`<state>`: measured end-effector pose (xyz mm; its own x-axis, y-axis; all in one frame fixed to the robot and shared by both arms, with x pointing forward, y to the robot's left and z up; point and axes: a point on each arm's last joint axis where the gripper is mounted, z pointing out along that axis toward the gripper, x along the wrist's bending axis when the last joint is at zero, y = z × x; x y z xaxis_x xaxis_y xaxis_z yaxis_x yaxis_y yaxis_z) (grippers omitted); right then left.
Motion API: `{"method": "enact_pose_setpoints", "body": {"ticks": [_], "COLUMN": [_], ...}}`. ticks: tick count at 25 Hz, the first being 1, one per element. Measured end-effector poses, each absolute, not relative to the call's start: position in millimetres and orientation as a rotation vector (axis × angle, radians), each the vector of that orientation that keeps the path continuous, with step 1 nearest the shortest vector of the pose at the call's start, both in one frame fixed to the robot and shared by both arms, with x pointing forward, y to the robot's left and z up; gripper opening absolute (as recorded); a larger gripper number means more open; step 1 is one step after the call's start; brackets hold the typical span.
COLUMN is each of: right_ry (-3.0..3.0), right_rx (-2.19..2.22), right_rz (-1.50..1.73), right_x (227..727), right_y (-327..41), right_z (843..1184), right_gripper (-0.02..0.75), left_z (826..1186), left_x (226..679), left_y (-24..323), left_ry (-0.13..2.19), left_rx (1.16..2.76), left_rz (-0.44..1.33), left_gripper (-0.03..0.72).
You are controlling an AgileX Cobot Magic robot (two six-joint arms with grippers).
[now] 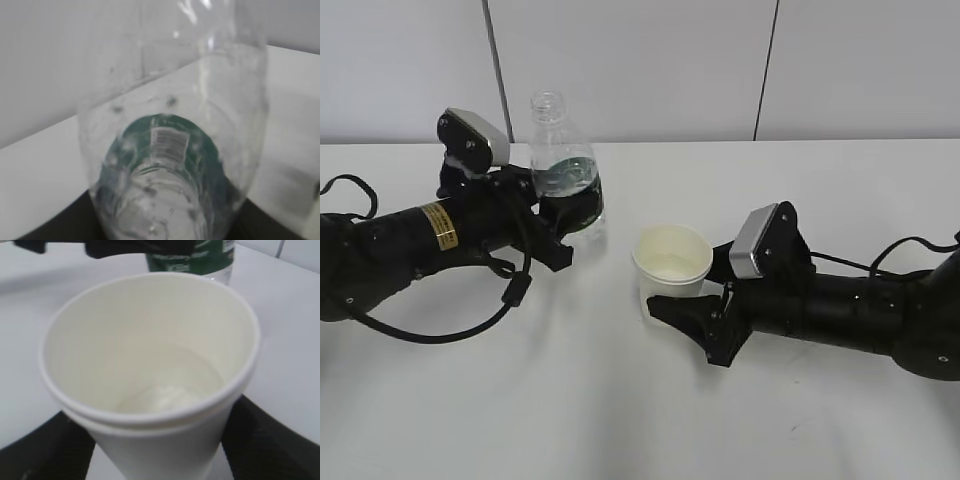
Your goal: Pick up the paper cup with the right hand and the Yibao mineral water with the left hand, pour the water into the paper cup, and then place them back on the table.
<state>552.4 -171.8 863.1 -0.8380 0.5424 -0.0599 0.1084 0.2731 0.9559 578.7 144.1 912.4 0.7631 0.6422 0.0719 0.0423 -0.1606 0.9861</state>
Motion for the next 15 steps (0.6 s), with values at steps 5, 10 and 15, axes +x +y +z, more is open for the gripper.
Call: {"method": "enact_pose_setpoints", "body": {"ticks": [5, 10, 15], "right_ry": [2.091, 2.002, 1.951], "right_rx": [0.765, 0.879, 0.924], "right_rz": [1.548, 1.512, 1.46], "right_x": [554.7, 555.4, 555.4], "right_y": [-187.5, -201.2, -206.7], "right_z": [860.1, 858.6, 857.1], "right_gripper": [0.563, 0.563, 0.561], "left_z": [909.1, 904.0, 895.5], "left_x": [568.0, 557.3, 549.3], "left_y": [138.1, 133.4, 129.3], "left_ry": [0.468, 0.346, 0.277], "left_rx": [1.725, 1.798, 1.802], "left_rz": [0.433, 0.34, 0.245], "left_gripper": [0.319, 0.318, 0.318]}}
